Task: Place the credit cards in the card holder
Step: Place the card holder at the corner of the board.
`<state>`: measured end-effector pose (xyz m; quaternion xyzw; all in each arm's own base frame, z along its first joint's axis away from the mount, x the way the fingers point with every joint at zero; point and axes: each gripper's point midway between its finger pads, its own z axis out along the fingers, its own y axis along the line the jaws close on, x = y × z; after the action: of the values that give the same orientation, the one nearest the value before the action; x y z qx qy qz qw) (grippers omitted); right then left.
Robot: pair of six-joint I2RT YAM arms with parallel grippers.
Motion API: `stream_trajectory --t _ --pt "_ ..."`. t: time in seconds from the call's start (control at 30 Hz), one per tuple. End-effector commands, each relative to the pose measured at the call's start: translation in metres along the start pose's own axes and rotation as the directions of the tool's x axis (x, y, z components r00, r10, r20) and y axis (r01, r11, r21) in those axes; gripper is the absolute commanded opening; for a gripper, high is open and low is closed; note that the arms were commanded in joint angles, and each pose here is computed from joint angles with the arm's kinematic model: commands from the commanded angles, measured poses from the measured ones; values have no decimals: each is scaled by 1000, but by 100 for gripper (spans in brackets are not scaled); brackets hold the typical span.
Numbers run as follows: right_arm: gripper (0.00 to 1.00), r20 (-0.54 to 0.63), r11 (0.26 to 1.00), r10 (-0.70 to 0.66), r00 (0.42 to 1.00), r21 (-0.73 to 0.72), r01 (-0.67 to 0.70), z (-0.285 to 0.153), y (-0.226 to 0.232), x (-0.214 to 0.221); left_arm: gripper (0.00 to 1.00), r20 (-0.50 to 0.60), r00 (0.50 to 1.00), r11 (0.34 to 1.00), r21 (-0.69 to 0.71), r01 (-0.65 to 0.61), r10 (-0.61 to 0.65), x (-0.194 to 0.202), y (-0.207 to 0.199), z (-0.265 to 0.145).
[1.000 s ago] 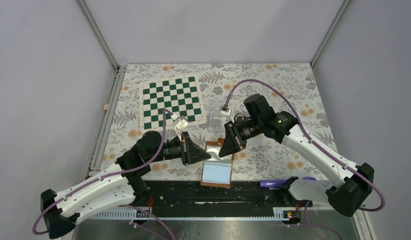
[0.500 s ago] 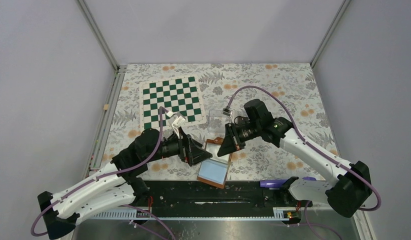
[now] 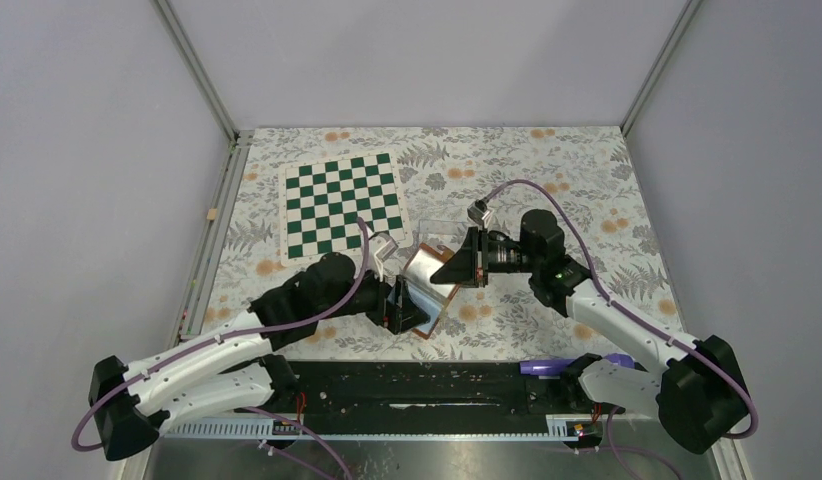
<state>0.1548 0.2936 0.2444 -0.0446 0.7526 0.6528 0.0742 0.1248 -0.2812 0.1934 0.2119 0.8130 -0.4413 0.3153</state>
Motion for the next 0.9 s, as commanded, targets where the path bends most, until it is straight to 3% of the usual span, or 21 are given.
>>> stream_trajectory --t 0.0,0.43,0.6,0.87 --pt "0 -9 987 -37 999 -154 35 -9 49 2 87 84 995 998 -29 -51 53 -11 8 3" --pt "0 -46 994 -10 999 -108 5 -15 36 17 90 200 979 991 -132 -11 38 -29 27 2" --pt "0 55 996 -28 998 88 23 -16 -9 10 93 285 958 972 -232 39 29 -46 38 -23" --pt "0 279 944 6 960 316 -98 -28 -84 -5 96 438 899 919 -362 156 19 -70 53 -84"
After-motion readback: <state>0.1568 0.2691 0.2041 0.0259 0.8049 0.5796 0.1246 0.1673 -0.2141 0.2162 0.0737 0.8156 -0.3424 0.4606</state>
